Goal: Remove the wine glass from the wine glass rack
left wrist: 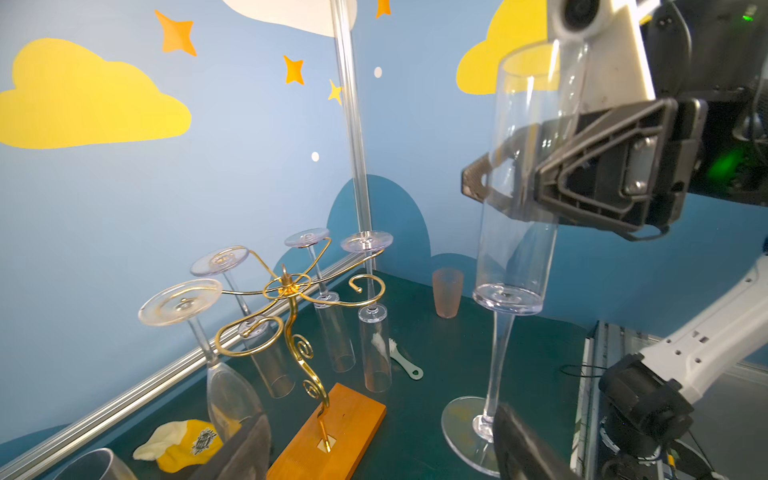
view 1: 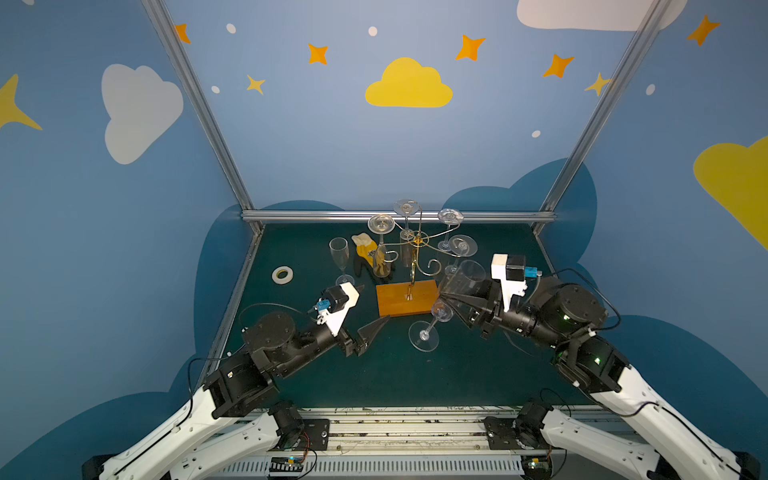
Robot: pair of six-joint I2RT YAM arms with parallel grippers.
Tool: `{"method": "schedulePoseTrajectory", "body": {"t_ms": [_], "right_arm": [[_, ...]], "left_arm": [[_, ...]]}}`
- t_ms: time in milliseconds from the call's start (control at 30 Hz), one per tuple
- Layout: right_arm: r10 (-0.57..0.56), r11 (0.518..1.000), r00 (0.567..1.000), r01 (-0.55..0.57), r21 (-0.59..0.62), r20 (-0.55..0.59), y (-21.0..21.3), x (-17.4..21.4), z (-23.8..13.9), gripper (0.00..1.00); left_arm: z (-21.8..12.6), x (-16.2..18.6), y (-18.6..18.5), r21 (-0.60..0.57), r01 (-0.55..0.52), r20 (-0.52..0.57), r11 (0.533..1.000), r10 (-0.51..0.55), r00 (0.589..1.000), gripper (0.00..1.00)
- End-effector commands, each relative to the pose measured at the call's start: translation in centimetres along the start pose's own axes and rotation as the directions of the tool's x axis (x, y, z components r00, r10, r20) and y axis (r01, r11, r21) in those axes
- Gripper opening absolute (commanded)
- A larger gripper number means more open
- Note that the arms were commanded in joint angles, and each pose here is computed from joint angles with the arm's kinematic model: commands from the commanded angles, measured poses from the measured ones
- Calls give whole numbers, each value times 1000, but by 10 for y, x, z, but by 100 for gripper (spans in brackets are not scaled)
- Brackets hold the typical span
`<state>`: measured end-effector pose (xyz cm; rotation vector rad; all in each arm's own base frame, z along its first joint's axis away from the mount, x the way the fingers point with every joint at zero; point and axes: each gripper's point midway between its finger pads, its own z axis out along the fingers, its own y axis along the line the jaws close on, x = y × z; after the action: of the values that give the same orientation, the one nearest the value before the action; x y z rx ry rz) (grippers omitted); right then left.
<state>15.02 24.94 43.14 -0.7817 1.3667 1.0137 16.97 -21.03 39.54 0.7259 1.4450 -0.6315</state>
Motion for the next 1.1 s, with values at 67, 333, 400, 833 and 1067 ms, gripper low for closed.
{"method": "schedulePoseTrajectory", "body": {"t_ms": [67, 333, 400, 833, 1067], "right_arm": [[-66, 981, 996, 75, 178, -54, -27, 33, -26, 28], [-138, 917, 987, 161, 364, -87, -56, 65, -65, 26], [-156, 897, 983, 181, 404, -94, -63, 70, -72, 26], [-232, 740, 958, 288, 608, -171, -118, 108, -86, 23], [-189, 717, 966, 259, 647, -177, -153, 116, -80, 22]], "left_arm": [[-12, -4, 19, -107, 27, 39, 994, -23, 999, 82], [-25, -4, 33, -186, 53, 68, 981, -41, 997, 82], [-25, -3, 34, -191, 57, 67, 980, -45, 997, 82], [-13, 1, 34, -192, 62, 54, 979, -53, 997, 82], [-12, 0, 34, -193, 60, 56, 979, -50, 997, 82]]}}
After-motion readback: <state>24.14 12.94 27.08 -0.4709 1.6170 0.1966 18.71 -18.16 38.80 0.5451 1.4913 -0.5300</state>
